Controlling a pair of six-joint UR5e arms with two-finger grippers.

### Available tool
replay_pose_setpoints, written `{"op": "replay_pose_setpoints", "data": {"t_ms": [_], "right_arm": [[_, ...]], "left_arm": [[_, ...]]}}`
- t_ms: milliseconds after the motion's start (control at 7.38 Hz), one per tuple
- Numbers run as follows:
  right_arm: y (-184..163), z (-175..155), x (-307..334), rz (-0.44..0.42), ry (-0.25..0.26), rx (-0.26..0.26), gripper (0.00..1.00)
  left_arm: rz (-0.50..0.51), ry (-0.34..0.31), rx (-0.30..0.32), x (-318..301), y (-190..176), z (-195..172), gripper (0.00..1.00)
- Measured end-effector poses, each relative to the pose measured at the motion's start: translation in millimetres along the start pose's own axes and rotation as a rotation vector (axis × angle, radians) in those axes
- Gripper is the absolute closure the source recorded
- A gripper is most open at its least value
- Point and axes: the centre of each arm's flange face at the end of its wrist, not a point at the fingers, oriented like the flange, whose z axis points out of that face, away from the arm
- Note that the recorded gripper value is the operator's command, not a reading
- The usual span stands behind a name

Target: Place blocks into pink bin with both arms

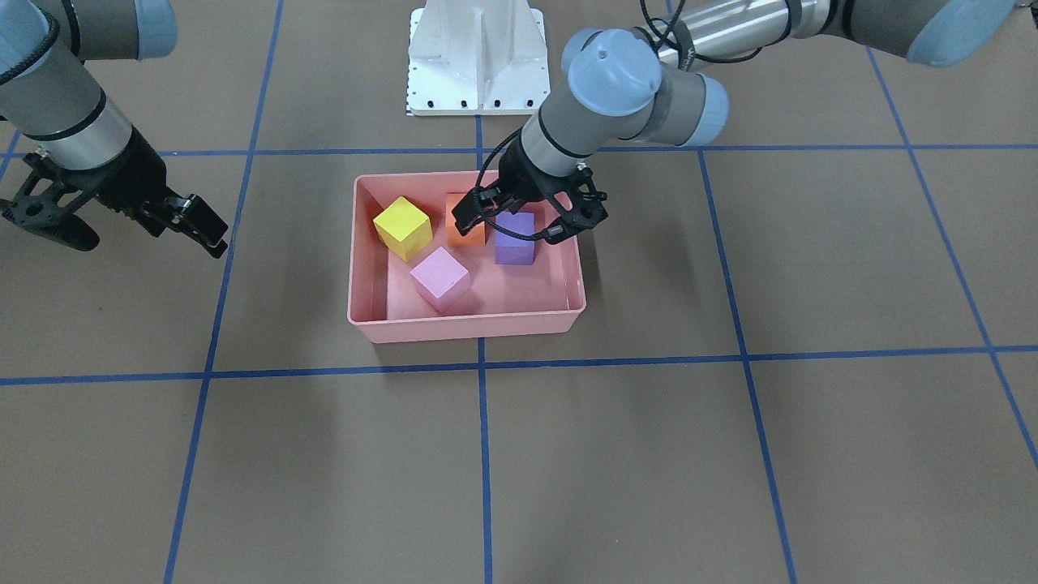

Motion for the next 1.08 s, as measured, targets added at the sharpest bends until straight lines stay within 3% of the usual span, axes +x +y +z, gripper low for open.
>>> {"op": "replay_pose_setpoints", "data": {"t_ms": [136,407,813,1084], "right_arm": [[-19,-8,29,-0.028,0.004,-0.013,0.0],[-71,-25,105,-0.089,-0.007,-0.05,0.0],[-125,-35,237,-0.208,0.004,-0.059,0.0],[-135,-36,289,-0.259,0.014,-0.061,0.0]], "left_arm": [[0.029,0.015,0.004,-21,-40,-53,0.0],[0.188,-0.003,0.055,-127,-112,-143,0.0],[0.5,-0.109,0.167,-311,-208,-251,0.0],[0.685,-0.231,0.247,-402,-260,-289,0.0]]}}
